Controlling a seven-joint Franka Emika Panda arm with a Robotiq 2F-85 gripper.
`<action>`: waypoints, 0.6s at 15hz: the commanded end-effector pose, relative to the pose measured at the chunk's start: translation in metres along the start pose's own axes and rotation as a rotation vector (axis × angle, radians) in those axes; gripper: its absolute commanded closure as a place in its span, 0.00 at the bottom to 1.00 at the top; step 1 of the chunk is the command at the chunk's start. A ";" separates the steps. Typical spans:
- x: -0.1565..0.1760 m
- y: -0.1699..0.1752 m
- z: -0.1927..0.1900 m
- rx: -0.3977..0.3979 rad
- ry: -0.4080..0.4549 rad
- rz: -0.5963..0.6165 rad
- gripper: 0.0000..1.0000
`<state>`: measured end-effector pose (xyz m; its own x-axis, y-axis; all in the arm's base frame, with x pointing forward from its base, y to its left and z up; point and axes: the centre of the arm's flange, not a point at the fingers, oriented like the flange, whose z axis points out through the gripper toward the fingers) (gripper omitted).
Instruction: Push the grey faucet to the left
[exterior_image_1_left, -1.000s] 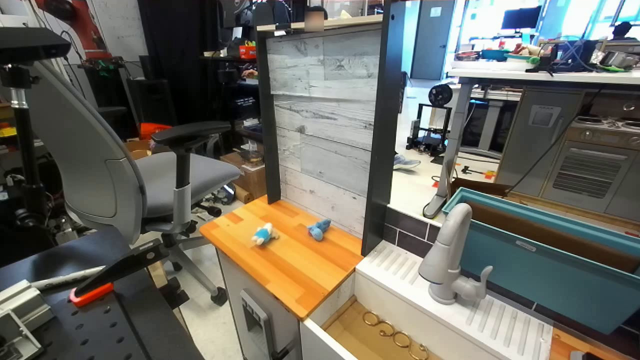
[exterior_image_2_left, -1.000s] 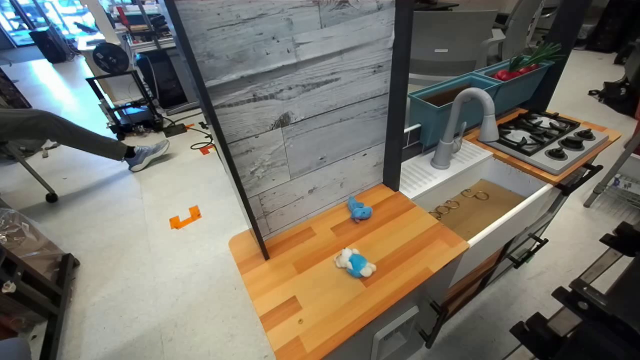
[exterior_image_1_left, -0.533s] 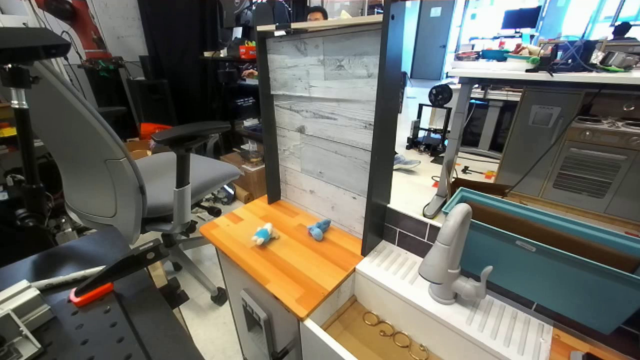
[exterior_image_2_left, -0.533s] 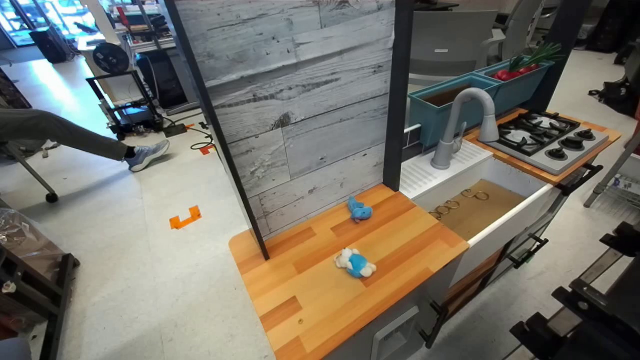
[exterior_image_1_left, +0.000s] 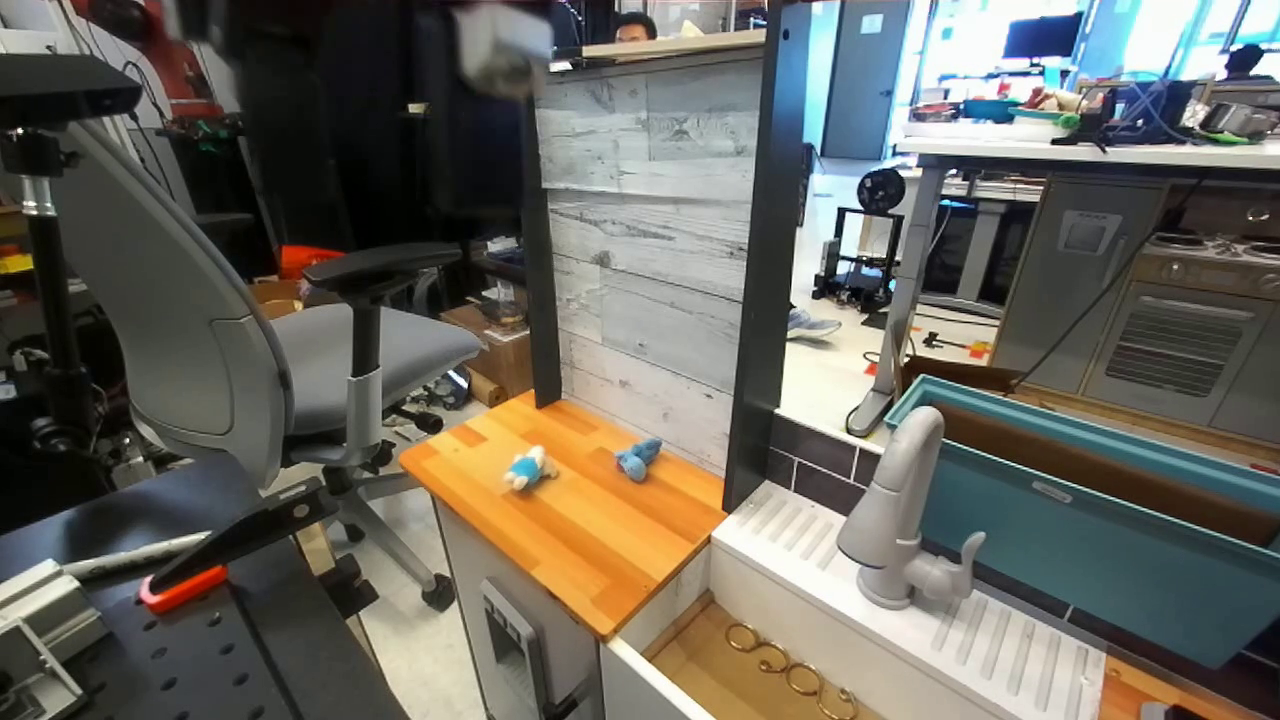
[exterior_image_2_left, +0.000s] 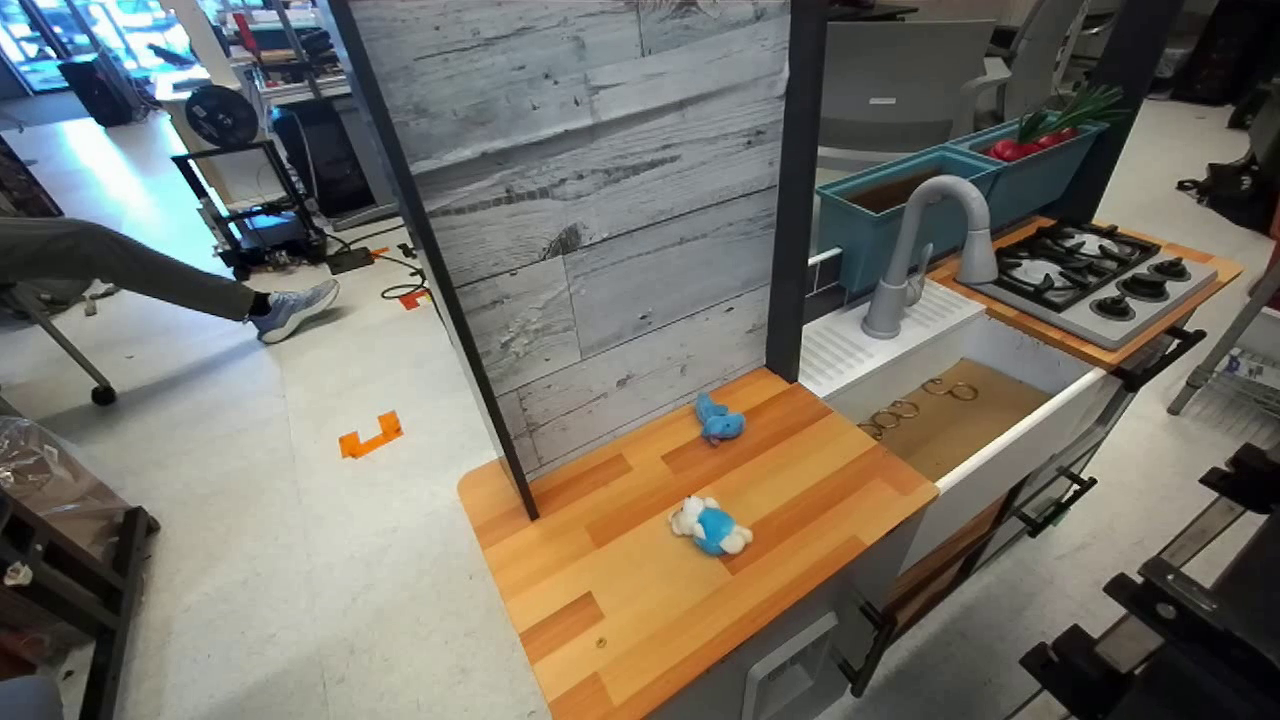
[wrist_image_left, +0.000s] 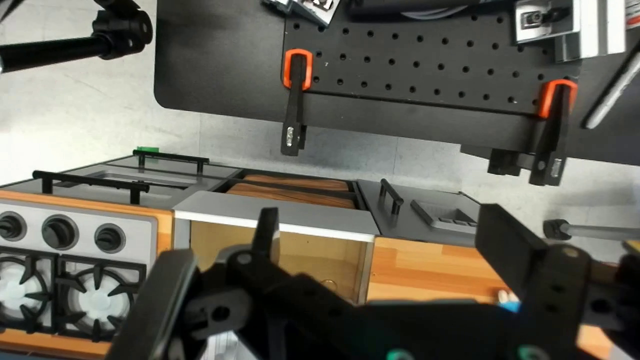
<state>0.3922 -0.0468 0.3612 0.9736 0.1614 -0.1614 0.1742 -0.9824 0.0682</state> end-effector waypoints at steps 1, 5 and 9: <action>0.060 0.029 0.042 -0.042 -0.080 0.010 0.00; 0.107 0.040 0.090 -0.100 -0.149 0.020 0.00; 0.148 0.054 0.127 -0.129 -0.196 0.036 0.00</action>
<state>0.4850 -0.0779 0.2417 0.9375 0.1159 -0.3281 0.1789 -0.9693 0.1689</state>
